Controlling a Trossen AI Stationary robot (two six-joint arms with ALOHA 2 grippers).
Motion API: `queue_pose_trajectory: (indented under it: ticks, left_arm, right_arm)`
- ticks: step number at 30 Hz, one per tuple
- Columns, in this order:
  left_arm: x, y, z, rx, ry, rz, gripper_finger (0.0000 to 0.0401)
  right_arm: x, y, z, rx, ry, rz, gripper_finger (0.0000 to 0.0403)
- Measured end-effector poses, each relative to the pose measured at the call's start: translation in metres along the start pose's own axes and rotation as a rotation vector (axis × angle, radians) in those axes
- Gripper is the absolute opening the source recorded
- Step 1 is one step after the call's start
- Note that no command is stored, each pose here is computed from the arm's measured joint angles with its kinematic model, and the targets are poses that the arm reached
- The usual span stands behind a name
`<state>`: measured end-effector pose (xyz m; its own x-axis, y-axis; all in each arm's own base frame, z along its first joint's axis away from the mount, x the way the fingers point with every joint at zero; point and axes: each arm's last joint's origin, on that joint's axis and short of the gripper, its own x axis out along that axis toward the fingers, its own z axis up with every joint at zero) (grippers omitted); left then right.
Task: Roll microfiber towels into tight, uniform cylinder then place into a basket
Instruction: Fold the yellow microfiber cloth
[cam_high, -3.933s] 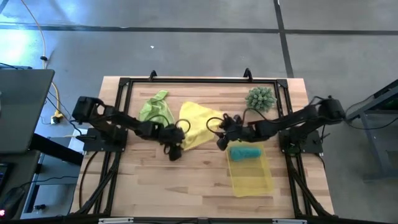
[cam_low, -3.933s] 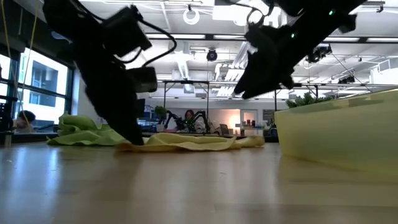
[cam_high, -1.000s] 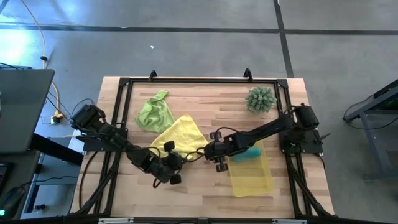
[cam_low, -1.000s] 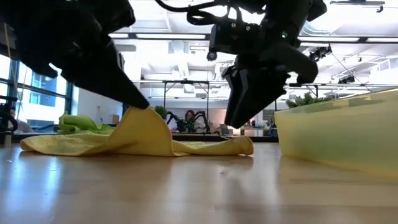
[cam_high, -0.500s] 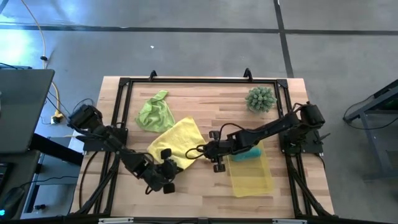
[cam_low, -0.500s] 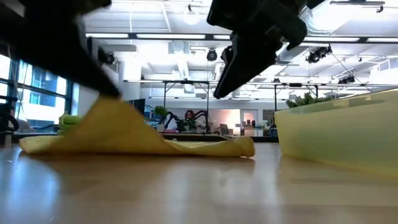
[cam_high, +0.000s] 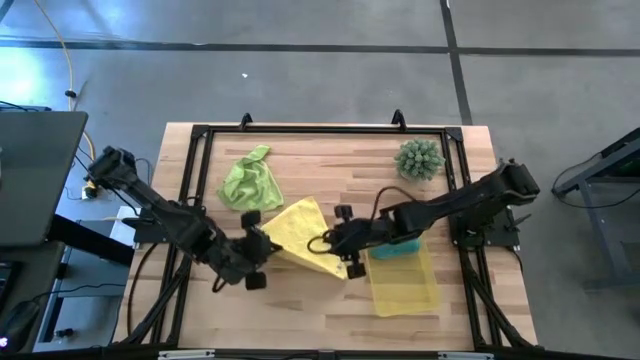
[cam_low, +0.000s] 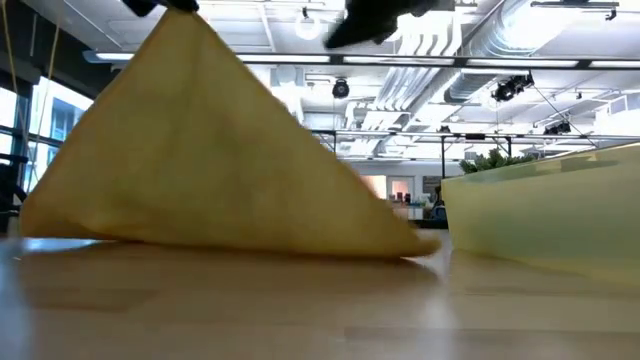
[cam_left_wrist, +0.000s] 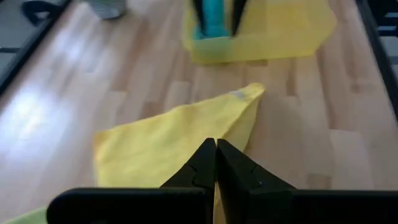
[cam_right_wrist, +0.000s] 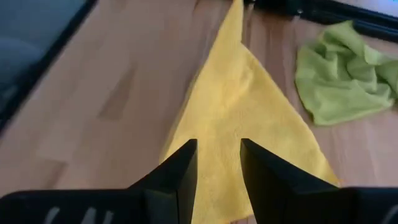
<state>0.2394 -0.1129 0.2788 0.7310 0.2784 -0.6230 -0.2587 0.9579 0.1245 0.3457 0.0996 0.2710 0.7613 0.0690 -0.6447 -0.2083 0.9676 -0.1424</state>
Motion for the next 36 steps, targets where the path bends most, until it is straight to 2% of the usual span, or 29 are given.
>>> queue_pose_trajectory:
  ticks: [4,10,16,22,30,36]
  left_arm:
    - [-0.011,0.018,0.013,-0.022,-0.005,0.026,0.0000]
    - [-0.011,0.027,0.016,-0.008,0.028,0.019,0.0000]
    - [-0.007,0.034,0.010,-0.001,0.099,0.055,0.0000]
    - [-0.005,0.038,0.010,-0.009,0.114,0.067,0.0000]
    - [-0.004,0.040,0.009,-0.006,0.127,0.079,0.0000]
    - [-0.004,0.040,0.009,-0.004,0.130,0.080,0.0000]
  right_arm:
    - [-0.003,-0.001,0.003,0.126,-0.032,0.013,0.0112]
    - [0.034,0.021,-0.032,0.167,0.085,0.054,0.0120]
    - [0.056,0.029,-0.056,0.220,0.179,0.033,0.0155]
    - [0.059,0.036,-0.057,0.226,0.184,0.075,0.0189]
    - [0.059,0.039,-0.061,0.257,0.225,0.071,0.0190]
    - [0.073,0.041,-0.073,0.258,0.275,0.021,0.0190]
